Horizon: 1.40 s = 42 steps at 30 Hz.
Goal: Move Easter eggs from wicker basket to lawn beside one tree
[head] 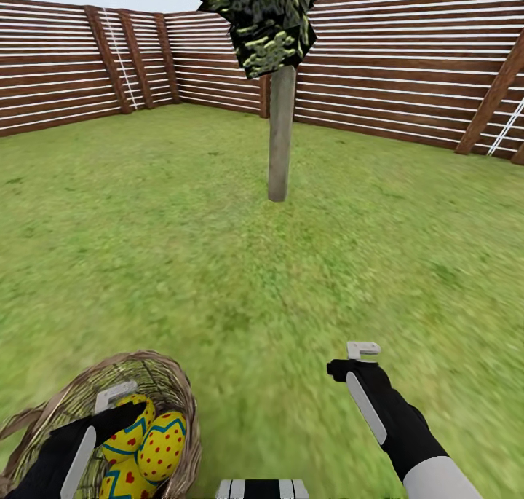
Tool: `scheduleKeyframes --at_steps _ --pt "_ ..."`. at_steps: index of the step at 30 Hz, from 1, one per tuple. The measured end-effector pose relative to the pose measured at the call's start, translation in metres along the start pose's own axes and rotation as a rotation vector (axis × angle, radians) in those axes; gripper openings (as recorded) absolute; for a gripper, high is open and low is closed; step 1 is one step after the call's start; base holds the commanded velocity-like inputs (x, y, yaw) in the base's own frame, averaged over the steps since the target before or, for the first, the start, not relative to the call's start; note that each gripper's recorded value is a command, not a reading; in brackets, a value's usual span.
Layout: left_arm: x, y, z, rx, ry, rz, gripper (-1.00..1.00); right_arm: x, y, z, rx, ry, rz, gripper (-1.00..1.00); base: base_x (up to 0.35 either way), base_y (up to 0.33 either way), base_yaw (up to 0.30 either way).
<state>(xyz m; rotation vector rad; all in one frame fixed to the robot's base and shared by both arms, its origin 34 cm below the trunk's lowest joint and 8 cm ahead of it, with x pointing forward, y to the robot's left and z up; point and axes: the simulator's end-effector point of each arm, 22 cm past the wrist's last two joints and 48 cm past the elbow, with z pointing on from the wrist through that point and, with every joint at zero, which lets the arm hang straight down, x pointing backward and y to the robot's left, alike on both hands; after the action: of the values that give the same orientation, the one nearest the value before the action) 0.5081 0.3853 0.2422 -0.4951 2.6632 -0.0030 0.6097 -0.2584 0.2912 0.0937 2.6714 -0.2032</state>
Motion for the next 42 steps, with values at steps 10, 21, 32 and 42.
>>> scheduleKeyframes --at_steps 10,21,32,42 --pt "0.016 0.008 0.011 -0.028 0.037 0.03 1.0 0.017 0.009 0.013 -0.009 0.032 -0.037 1.0 0.0 0.0 0.0" --pt "0.006 0.009 0.011 -0.03 -0.009 0.03 -1.0 0.018 0.008 0.014 -0.008 0.033 -0.036 1.0 0.0 0.0 0.0" --pt "0.013 0.001 0.013 -0.028 0.0 0.04 -1.0 0.017 0.009 0.013 -0.009 0.032 -0.037 1.0 0.0 0.0 0.0" --pt "0.01 -0.006 0.008 -0.007 -0.008 0.021 -1.0 0.009 0.007 0.006 -0.01 0.014 -0.034 1.0 0.0 0.0 0.0"
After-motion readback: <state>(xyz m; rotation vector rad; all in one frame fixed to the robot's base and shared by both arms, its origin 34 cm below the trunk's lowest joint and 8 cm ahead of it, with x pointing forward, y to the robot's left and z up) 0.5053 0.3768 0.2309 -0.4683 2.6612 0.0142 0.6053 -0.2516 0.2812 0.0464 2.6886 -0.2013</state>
